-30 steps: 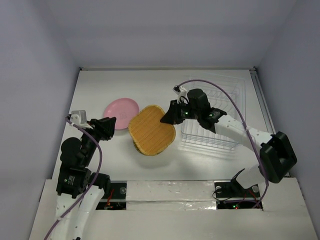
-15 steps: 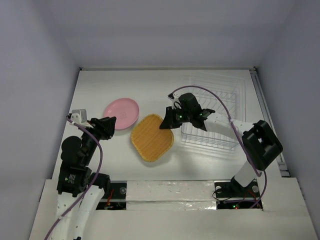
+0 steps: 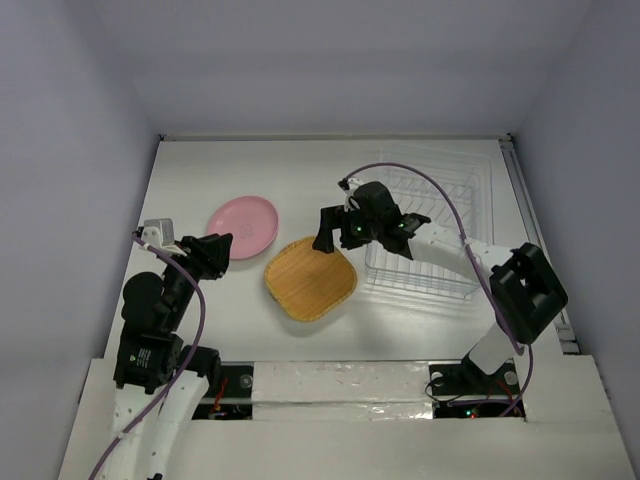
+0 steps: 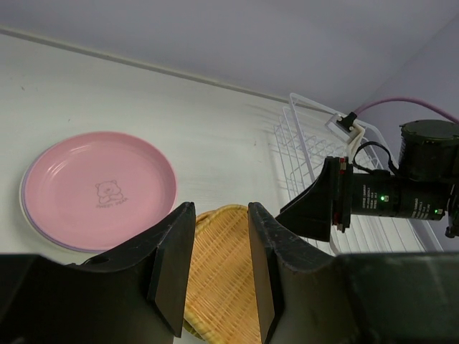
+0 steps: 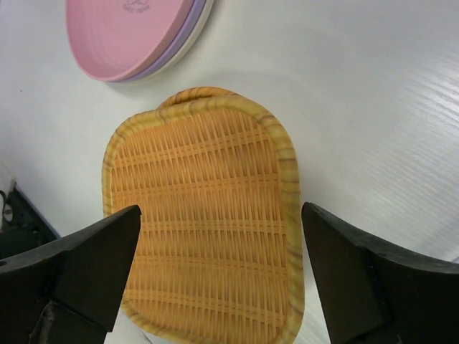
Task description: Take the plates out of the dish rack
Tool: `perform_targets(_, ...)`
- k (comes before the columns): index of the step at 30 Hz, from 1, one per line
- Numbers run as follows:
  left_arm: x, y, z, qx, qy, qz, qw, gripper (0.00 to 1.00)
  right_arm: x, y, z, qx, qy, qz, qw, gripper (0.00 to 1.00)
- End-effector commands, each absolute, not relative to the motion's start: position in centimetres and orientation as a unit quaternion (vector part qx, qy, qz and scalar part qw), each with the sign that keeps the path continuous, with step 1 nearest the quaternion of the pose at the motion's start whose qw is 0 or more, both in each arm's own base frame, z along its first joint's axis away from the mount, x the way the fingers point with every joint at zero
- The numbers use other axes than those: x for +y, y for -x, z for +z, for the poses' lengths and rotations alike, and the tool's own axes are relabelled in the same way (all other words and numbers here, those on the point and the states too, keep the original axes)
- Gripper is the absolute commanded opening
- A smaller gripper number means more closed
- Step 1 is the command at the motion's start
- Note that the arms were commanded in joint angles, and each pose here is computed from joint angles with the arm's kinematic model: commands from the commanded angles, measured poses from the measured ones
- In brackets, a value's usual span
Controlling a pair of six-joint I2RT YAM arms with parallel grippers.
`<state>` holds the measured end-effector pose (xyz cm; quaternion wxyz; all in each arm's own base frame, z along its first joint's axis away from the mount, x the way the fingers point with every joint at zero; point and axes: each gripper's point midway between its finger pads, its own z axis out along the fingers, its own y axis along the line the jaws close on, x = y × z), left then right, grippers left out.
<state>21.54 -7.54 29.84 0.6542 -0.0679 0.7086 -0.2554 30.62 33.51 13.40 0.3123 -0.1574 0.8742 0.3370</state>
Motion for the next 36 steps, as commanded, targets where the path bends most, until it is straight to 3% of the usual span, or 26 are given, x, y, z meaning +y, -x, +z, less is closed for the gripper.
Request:
perform_targets(1,-7.7,-21.8,30.8,0.696,0.061,-0.260,0.667,0.32,33.9,-31.3,18.0,0.851,0.170,0.326,0.374,1.00)
perform_targets(7,-7.5,-21.9,30.8,0.695,0.063,-0.258,0.668,0.32,34.2,-29.9,23.0,0.816,0.182,0.355,0.418,1.00)
perform_targets(10,-7.6,-21.9,30.8,0.696,0.062,-0.259,0.667,0.33,34.8,-28.2,26.7,0.783,0.196,0.388,0.444,0.95)
perform_targets(12,-7.6,-21.8,31.0,0.695,0.061,-0.260,0.668,0.34,34.4,-27.9,29.4,0.759,0.186,0.398,0.481,0.80)
perform_targets(13,-7.6,-21.6,31.2,0.691,0.059,-0.261,0.671,0.34,33.6,-26.8,32.3,0.734,0.183,0.413,0.507,0.64)
perform_targets(14,-7.7,-21.5,31.4,0.689,0.056,-0.262,0.674,0.34,32.8,-26.6,33.4,0.723,0.173,0.413,0.526,0.23)
perform_targets(15,-7.6,-21.3,31.7,0.686,0.054,-0.262,0.677,0.35,31.8,-26.3,34.8,0.713,0.163,0.414,0.542,0.07)
perform_targets(16,-7.5,-21.2,31.9,0.683,0.055,-0.261,0.680,0.36,30.7,-25.9,36.0,0.701,0.159,0.412,0.560,0.00)
perform_targets(20,-7.3,-21.1,32.4,0.680,0.059,-0.257,0.684,0.47,22.0,-22.6,43.1,0.625,0.088,0.384,0.674,0.00)
perform_targets(21,-7.4,-21.1,32.5,0.680,0.056,-0.260,0.683,0.52,20.5,-22.2,43.1,0.619,0.075,0.372,0.688,0.03)
perform_targets(22,-7.5,-21.2,32.8,0.680,0.054,-0.260,0.684,0.54,18.9,-21.6,43.6,0.607,0.066,0.359,0.706,0.16)
perform_targets(23,-7.5,-21.1,33.0,0.678,0.053,-0.259,0.685,0.56,16.8,-21.5,44.0,0.600,0.037,0.342,0.723,0.41)
perform_targets(25,-7.2,-21.0,33.8,0.674,0.062,-0.260,0.688,0.62,13.1,-19.7,44.8,0.573,0.000,0.333,0.749,0.71)
perform_targets(26,-7.3,-20.8,34.3,0.670,0.059,-0.262,0.692,0.63,11.3,-19.7,44.6,0.572,-0.031,0.313,0.758,1.00)
perform_targets(32,-6.2,-19.5,38.4,0.627,0.072,-0.257,0.732,0.69,6.2,-19.2,42.1,0.575,-0.121,0.260,0.766,1.00)
perform_targets(36,-5.8,-19.4,38.0,0.627,0.074,-0.248,0.735,0.66,6.2,-19.7,40.9,0.589,-0.134,0.253,0.756,1.00)
